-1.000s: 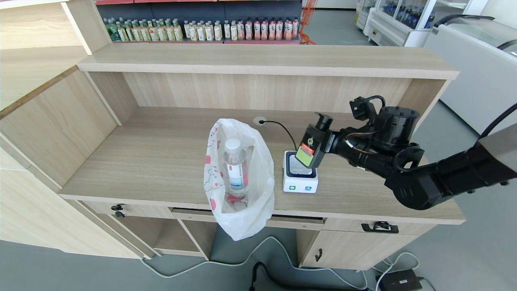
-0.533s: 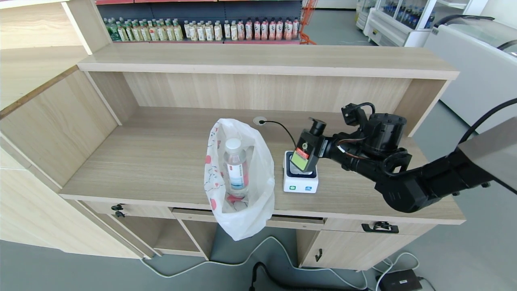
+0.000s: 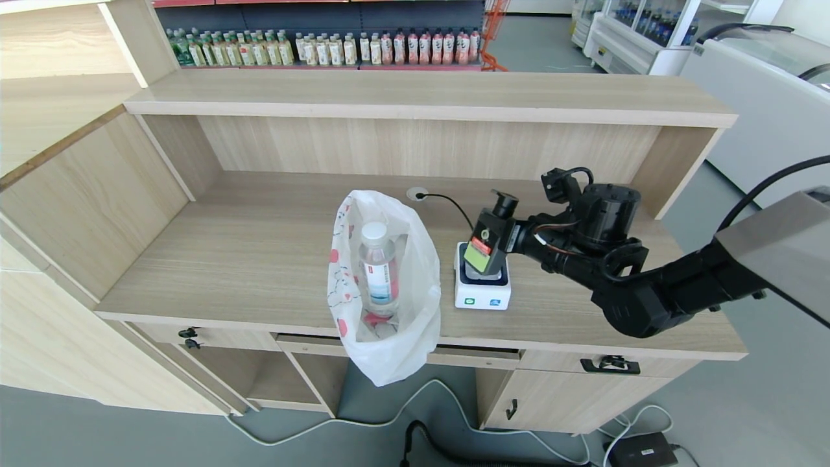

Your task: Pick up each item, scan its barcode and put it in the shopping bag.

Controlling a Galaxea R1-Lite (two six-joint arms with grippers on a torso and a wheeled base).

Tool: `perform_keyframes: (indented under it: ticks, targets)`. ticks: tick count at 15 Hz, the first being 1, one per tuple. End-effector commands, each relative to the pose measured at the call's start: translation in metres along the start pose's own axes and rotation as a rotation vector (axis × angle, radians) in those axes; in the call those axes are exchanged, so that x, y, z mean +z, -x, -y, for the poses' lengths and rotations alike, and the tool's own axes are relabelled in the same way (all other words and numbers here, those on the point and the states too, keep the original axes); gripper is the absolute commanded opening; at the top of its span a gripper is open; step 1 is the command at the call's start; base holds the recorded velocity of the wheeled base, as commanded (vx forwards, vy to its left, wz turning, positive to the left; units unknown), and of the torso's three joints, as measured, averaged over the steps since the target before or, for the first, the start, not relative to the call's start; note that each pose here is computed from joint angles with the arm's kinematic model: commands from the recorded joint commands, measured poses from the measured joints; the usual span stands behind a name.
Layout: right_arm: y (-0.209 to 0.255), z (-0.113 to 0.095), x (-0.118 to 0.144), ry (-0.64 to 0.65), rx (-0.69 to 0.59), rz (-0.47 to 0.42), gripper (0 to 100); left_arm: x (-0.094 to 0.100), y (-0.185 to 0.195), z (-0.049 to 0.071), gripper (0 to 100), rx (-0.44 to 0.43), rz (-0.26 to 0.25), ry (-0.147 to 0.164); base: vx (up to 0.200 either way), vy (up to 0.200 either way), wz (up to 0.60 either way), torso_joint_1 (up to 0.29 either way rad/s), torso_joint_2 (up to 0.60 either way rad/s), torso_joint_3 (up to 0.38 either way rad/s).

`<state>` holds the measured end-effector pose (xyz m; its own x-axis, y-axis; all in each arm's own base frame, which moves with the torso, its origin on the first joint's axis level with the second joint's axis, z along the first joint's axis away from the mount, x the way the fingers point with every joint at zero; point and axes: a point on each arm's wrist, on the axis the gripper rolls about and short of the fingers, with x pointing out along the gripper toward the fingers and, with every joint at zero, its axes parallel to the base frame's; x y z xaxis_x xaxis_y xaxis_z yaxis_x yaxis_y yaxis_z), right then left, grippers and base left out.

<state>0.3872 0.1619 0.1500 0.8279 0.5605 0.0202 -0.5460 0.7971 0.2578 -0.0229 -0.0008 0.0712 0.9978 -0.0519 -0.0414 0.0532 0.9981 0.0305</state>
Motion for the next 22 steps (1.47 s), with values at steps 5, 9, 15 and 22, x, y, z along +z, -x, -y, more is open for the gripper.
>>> perform_keyframes:
  ticks: [5,9,15,22]
  targets:
    - [-0.004,-0.008,-0.006,-0.002,0.018,-0.010,0,0.000,0.000,0.000,100,0.000,-0.001,-0.001,0.000,0.000,0.00,0.000,0.00,0.000]
    - [-0.005,-0.008,-0.010,-0.004,0.013,-0.018,0,0.000,0.000,0.000,100,0.000,-0.001,-0.001,0.000,0.000,0.00,0.000,0.00,0.000]
    - [-0.009,-0.005,-0.017,0.000,0.017,-0.008,0,0.000,0.000,0.000,100,0.000,-0.001,-0.003,0.000,0.000,0.00,0.000,0.00,0.000]
    - [-0.016,-0.007,-0.022,-0.005,0.034,0.009,0,0.000,0.000,0.000,100,0.000,-0.001,-0.003,0.000,0.000,0.00,0.000,0.00,0.000]
